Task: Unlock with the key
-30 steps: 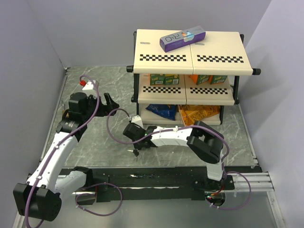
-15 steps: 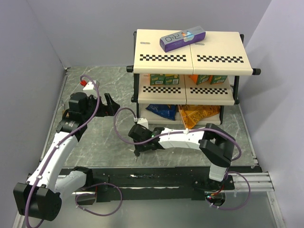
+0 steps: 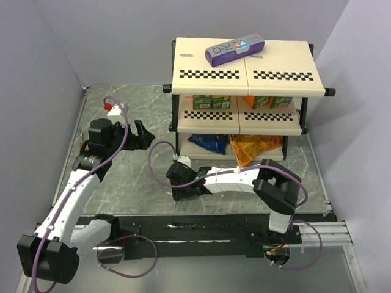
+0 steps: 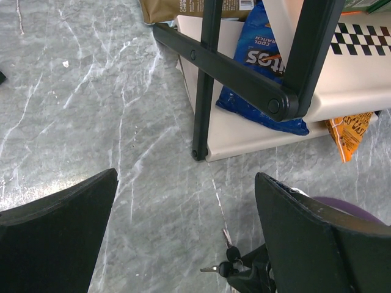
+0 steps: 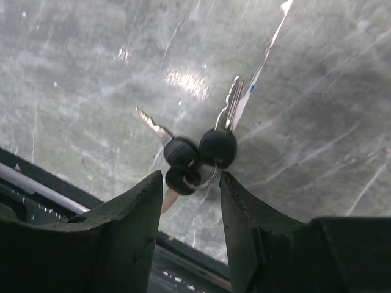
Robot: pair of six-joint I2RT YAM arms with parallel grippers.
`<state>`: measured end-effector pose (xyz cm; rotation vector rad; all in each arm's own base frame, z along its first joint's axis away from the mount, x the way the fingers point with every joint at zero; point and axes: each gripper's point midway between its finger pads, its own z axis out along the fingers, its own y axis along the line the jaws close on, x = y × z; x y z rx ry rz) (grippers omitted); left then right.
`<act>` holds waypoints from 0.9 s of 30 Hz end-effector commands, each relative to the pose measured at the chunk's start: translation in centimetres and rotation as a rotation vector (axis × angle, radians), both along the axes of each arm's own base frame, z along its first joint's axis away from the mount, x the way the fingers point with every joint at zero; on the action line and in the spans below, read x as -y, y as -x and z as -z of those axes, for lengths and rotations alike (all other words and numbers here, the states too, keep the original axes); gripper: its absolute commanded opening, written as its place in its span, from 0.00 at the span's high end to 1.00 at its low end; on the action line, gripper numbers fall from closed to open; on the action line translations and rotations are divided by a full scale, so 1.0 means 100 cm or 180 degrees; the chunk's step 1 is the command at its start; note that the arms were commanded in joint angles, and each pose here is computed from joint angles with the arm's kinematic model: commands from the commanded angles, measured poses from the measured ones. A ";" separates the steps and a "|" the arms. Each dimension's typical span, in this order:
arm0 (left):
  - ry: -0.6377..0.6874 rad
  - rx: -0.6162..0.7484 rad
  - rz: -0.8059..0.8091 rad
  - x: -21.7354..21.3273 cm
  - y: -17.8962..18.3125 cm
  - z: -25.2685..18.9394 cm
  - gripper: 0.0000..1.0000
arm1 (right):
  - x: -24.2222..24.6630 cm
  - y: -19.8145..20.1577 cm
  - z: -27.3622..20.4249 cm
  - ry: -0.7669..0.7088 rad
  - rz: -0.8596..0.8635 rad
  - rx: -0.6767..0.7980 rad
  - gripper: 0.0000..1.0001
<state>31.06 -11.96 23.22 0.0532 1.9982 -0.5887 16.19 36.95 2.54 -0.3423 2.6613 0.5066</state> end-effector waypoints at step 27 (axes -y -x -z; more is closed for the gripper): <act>0.0103 0.0103 0.0072 0.006 -0.002 -0.011 0.01 | -0.001 -0.022 0.018 0.0941 -0.0310 0.0515 0.49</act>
